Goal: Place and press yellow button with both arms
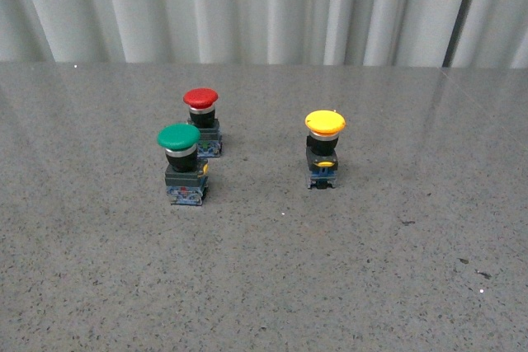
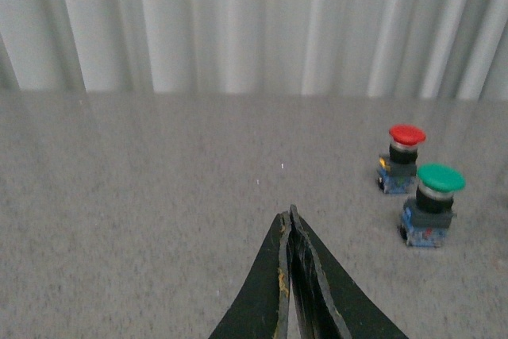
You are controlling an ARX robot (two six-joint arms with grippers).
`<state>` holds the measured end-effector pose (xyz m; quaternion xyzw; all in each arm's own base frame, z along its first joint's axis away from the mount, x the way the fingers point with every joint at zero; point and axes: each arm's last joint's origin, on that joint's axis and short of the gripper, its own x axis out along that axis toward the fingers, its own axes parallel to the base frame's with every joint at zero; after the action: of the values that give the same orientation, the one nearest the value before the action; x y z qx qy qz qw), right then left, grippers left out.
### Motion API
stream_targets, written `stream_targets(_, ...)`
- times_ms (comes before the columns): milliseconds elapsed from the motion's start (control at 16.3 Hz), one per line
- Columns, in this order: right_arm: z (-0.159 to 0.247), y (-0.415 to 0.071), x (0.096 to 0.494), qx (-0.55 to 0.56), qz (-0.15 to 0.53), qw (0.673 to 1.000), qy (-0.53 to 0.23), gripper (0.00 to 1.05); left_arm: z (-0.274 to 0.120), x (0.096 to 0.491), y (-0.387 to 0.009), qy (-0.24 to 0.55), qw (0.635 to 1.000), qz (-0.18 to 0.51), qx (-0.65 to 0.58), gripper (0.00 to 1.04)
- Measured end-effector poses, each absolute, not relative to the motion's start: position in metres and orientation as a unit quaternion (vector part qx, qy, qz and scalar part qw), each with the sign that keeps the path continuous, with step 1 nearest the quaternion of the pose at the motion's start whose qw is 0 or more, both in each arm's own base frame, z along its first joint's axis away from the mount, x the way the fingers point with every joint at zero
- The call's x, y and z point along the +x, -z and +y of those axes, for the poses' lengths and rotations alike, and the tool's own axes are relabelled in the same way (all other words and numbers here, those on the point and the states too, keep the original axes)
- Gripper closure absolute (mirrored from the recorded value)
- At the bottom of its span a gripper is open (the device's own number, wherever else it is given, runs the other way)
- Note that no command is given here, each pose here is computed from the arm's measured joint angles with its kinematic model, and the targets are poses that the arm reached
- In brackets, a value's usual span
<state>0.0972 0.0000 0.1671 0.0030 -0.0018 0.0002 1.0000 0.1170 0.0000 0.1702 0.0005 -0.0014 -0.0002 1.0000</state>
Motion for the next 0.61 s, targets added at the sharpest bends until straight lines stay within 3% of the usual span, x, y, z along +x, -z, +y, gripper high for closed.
stream_targets(553,0.0,-0.167,0.097,0.003,-0.002,1.0,0.0,0.07,0.0,0.108,-0.171,0.0,1.0,-0.007,0.0,1.03)
stream_targets(614,0.0,-0.167,0.097,0.003,-0.002,1.0,0.0,0.07,0.0,0.102,-0.165,0.0,1.0,0.016,0.0,1.03)
